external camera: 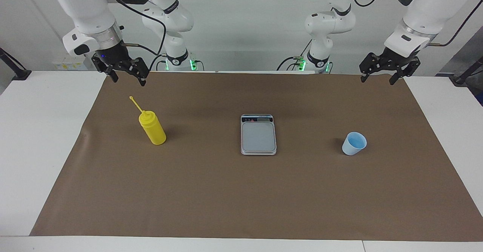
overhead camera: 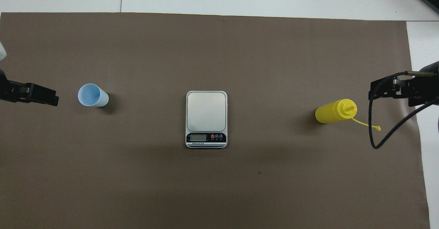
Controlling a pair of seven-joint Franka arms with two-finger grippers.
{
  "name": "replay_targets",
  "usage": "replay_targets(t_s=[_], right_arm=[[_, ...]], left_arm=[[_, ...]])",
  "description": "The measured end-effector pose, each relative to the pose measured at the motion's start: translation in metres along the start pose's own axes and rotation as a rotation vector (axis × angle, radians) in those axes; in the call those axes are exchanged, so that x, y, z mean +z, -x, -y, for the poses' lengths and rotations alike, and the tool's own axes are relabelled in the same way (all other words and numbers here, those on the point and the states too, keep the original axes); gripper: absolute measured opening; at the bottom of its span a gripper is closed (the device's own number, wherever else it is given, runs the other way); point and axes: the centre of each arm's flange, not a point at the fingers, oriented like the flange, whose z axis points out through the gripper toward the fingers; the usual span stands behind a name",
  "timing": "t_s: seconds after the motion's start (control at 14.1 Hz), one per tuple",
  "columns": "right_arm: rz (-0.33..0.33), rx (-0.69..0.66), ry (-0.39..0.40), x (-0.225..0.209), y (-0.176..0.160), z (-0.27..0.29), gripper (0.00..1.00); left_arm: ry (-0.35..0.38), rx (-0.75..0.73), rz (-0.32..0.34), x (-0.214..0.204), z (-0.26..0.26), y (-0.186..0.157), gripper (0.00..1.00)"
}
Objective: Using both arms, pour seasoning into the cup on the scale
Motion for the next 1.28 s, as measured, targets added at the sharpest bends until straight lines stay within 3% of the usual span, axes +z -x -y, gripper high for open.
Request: replay_targets(t_s=[0.71, 1.06, 1.28], right_arm=[[0.001, 0.006, 0.000, 0.000, -0.001, -0.003, 1.00], [0.001, 0.006, 0.000, 0.000, -0.001, -0.003, 1.00], [0.001, 0.006, 0.000, 0.000, -0.001, -0.003, 1.00]], left_arm=[[0.000, 0.019, -0.001, 0.000, -0.011, -0.001, 1.00], [-0.002, 0.001, -0.049, 0.001, -0.002, -0.007, 1.00], [-0.003, -0.037, -0.090, 0.035, 0.020, -0.024, 1.00]])
